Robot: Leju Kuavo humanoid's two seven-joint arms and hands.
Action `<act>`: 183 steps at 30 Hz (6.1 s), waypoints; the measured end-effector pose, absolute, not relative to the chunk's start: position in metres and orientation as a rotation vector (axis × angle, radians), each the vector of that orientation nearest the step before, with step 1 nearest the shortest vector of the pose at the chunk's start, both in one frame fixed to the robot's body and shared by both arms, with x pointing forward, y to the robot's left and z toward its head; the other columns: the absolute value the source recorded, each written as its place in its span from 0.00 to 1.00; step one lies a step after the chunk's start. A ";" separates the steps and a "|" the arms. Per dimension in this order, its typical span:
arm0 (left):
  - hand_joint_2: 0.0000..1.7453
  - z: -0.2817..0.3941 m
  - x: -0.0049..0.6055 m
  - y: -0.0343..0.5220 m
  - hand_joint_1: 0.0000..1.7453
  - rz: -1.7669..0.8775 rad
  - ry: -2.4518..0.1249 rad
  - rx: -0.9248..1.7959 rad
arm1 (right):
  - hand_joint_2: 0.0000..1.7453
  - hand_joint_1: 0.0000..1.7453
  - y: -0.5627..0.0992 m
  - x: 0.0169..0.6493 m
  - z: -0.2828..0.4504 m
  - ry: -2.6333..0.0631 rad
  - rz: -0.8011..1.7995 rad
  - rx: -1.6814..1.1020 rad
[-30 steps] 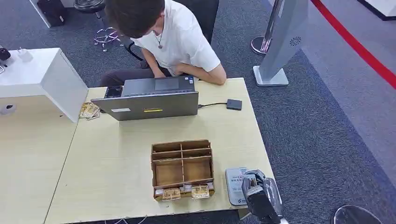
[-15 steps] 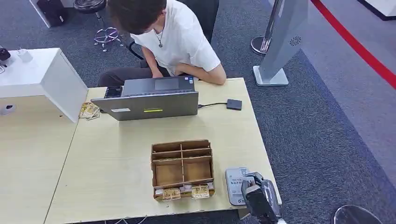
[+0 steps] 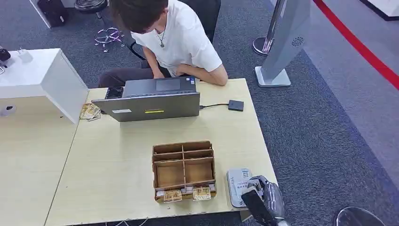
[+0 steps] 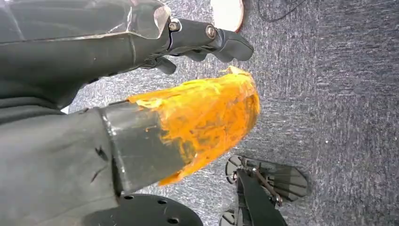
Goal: Pass the card to the sensor for recognition and then transmit it.
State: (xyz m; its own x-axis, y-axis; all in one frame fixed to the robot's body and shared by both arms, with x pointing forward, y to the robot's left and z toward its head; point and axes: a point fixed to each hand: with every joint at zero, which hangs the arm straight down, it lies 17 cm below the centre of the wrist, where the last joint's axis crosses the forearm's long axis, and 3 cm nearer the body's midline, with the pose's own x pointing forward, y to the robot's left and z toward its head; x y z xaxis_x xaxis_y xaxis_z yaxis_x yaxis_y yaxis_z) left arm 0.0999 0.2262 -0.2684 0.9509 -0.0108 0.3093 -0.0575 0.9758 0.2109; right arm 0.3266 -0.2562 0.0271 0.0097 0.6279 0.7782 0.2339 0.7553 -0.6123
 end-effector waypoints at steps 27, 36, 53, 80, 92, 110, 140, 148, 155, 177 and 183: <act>0.00 -0.269 0.097 0.224 0.00 0.007 -0.300 0.213 | 1.00 1.00 -0.258 0.332 0.027 -1.528 0.539 -0.950; 0.00 -0.269 0.099 0.223 0.00 0.005 -0.310 0.205 | 1.00 1.00 -0.253 0.333 0.047 -1.528 0.753 -1.138; 0.00 -0.267 0.107 0.214 0.00 -0.005 -0.337 0.180 | 1.00 1.00 -0.282 0.333 0.096 -1.525 0.779 -1.363; 0.00 -0.265 0.112 0.211 0.00 -0.045 -0.356 0.168 | 1.00 1.00 -0.263 0.341 0.206 -1.701 0.710 -1.574; 0.00 -0.265 0.113 0.207 0.00 -0.070 -0.357 0.157 | 1.00 1.00 -0.218 0.359 0.252 -1.951 0.810 -1.591; 0.00 -0.263 0.123 0.206 0.00 -0.071 -0.367 0.154 | 1.00 0.00 -0.152 0.412 0.269 -2.081 0.843 -1.506; 0.00 -0.264 0.122 0.211 0.00 -0.047 -0.367 0.163 | 0.00 0.00 -0.099 0.361 0.248 -2.252 0.929 -1.230; 0.00 -0.265 0.120 0.214 0.00 -0.043 -0.359 0.175 | 0.00 0.00 -0.097 0.336 0.250 -2.289 0.877 -1.134; 0.00 -0.265 0.120 0.215 0.00 -0.043 -0.358 0.176 | 1.00 0.00 -0.096 0.328 0.251 -2.295 0.863 -1.115; 0.00 -0.266 0.118 0.216 0.00 -0.068 -0.347 0.173 | 1.00 0.00 -0.066 0.342 0.197 -2.195 1.047 -1.069; 0.00 -0.266 0.117 0.216 0.00 -0.072 -0.345 0.171 | 1.00 0.00 -0.057 0.350 0.179 -2.155 1.114 -1.037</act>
